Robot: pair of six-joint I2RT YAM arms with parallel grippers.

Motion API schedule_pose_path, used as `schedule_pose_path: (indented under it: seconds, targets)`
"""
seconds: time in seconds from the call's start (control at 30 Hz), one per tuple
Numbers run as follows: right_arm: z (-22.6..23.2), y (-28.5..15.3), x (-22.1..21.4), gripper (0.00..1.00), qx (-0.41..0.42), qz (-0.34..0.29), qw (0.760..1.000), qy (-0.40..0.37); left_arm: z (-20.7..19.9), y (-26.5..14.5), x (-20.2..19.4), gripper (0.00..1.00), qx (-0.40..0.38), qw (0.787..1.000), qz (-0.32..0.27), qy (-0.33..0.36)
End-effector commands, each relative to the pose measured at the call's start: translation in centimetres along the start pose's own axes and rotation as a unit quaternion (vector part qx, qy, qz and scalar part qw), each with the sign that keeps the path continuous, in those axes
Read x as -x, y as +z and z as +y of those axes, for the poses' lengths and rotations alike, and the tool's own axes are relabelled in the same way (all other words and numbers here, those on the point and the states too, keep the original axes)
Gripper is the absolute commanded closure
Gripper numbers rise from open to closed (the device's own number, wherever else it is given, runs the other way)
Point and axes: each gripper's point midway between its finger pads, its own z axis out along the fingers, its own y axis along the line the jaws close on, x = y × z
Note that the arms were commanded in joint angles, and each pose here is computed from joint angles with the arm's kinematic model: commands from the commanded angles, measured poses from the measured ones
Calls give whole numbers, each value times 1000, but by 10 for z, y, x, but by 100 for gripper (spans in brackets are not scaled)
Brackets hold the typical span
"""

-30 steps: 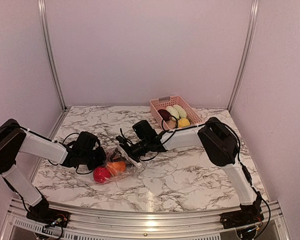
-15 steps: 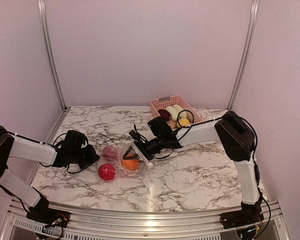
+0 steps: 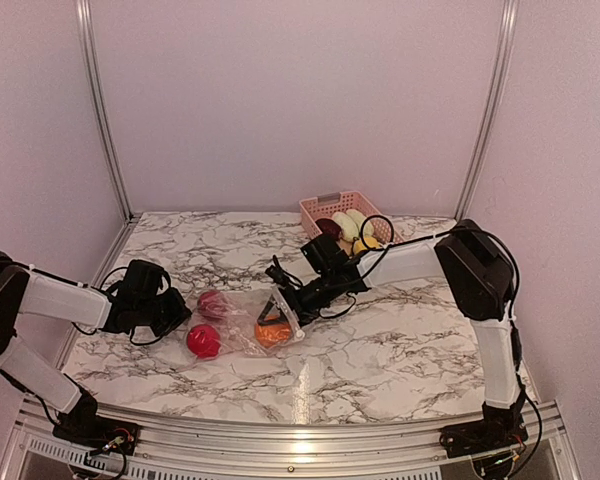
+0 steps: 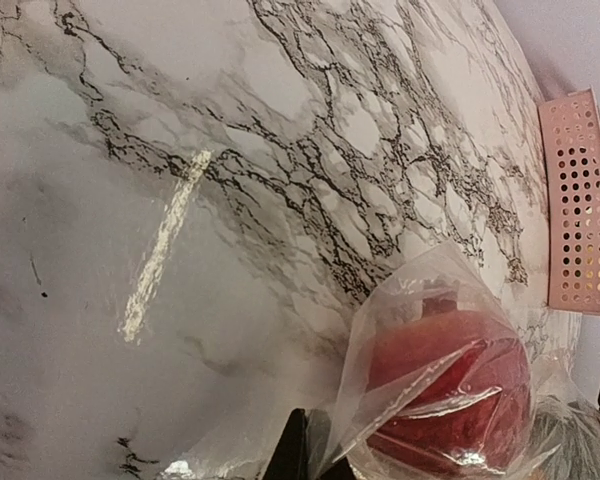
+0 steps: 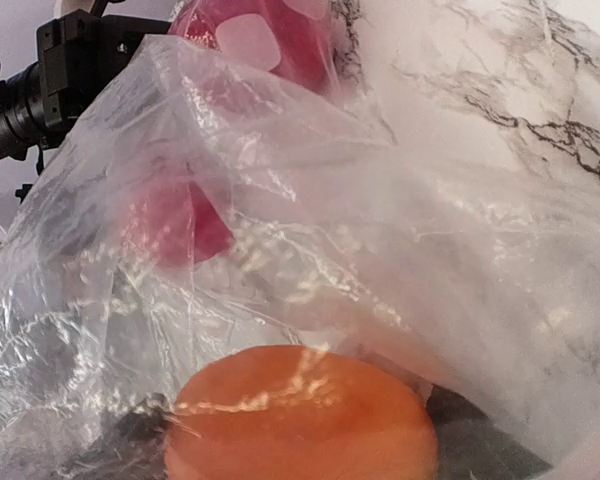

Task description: Open the zip-top bag and remove the fake food

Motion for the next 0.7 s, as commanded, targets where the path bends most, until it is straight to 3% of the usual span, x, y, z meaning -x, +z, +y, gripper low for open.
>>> schedule_pose_path:
  seconds: [0.0, 0.33, 0.67]
  targets:
    - [2, -11, -4, 20, -13, 4, 1000, -7, 20, 3, 1, 100, 34, 999, -8, -3]
    - [27, -61, 21, 26, 17, -76, 997, -11, 30, -1, 5, 100, 43, 999, -13, -10]
    - [12, -133, 65, 28, -3, -176, 984, -4, 24, 1, 0, 100, 25, 1000, 0, -15]
